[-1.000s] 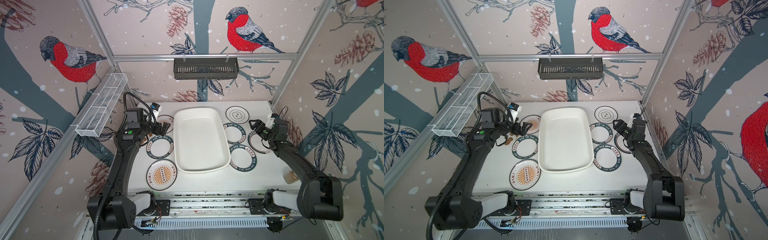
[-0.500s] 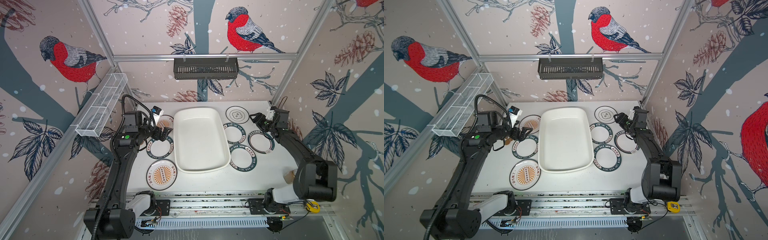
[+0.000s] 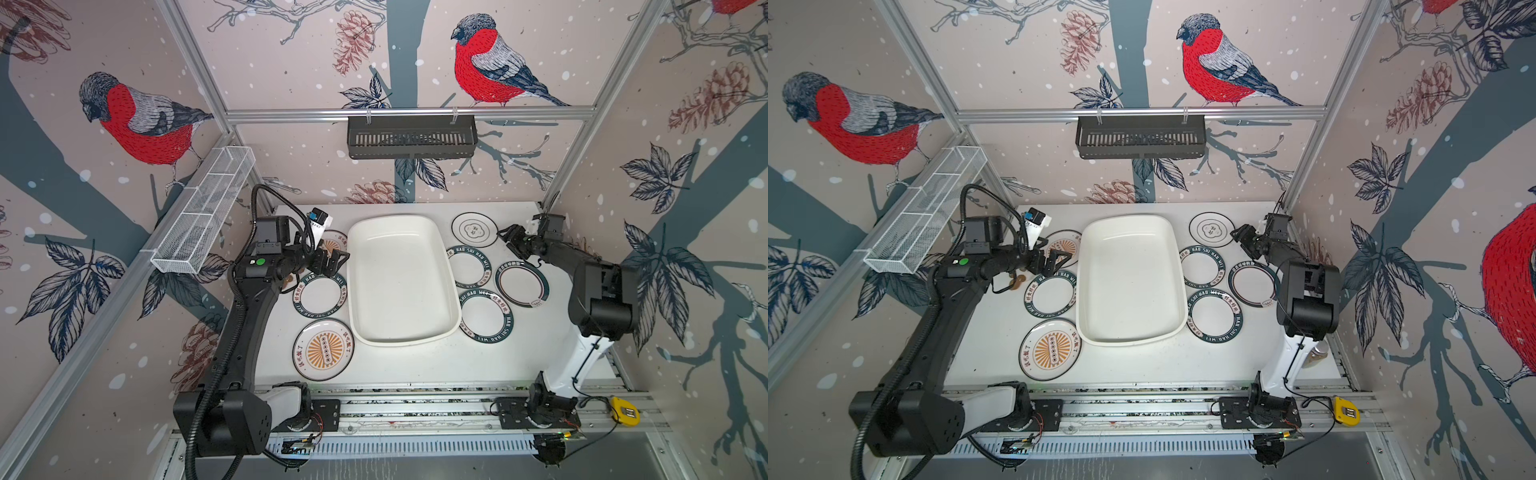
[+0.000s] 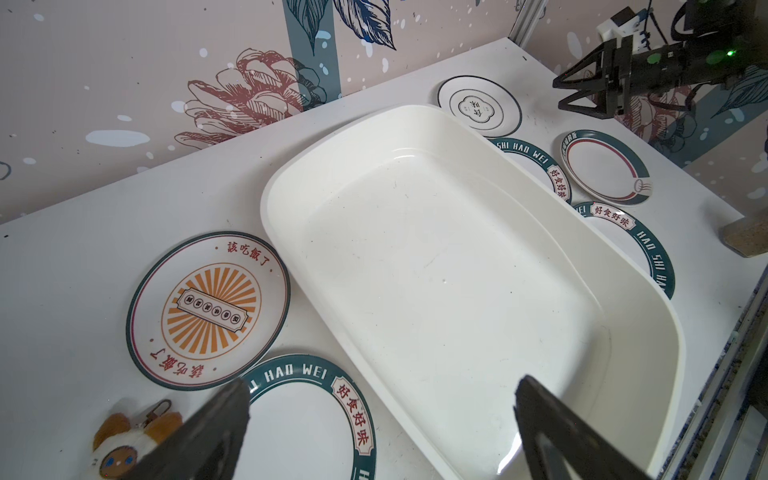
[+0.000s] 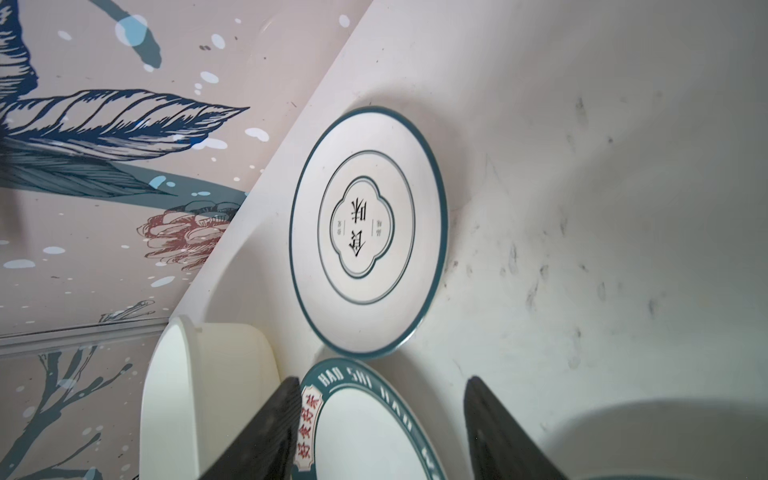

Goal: Place the plates into the plastic bin on the countertop
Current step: 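Reach the right gripper toward the small cloud-emblem plate while the left arm rises, then grip the rim of the small cloud-emblem plate with the right gripper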

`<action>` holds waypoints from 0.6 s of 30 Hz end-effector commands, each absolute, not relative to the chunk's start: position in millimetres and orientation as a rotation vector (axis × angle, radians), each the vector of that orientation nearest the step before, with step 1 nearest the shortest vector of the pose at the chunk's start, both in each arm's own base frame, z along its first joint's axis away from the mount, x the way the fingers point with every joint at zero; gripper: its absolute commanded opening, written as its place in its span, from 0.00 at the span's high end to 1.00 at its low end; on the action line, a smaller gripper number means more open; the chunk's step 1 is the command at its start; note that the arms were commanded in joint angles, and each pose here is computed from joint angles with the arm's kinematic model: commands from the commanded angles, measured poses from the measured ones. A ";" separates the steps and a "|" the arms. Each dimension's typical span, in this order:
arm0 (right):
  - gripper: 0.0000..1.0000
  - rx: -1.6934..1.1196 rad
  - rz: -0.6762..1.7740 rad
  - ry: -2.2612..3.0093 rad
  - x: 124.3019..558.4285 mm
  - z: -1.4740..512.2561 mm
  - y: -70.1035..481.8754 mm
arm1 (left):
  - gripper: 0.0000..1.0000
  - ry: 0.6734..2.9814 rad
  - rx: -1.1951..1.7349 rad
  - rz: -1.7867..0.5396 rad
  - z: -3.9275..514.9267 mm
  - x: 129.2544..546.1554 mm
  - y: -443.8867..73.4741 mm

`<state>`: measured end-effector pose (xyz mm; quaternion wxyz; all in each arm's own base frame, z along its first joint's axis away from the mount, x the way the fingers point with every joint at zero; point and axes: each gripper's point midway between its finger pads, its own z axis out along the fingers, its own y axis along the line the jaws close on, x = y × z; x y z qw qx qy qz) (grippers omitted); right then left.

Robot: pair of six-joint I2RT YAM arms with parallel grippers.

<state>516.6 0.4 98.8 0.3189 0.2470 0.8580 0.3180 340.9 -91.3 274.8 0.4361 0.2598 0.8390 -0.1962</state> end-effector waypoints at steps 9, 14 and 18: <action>0.40 0.621 0.885 2.314 560.8 69.5 -2.8 | 0.01 2.049 0.642 -0.564 279.8 346.0 -102.8; 0.40 0.619 0.918 2.336 572.5 64.8 -1.6 | 0.01 2.066 0.636 -0.577 272.4 346.6 -103.8; 0.41 0.617 0.942 2.350 579.2 60.8 -0.1 | 0.01 2.077 0.629 -0.581 267.2 344.0 -103.4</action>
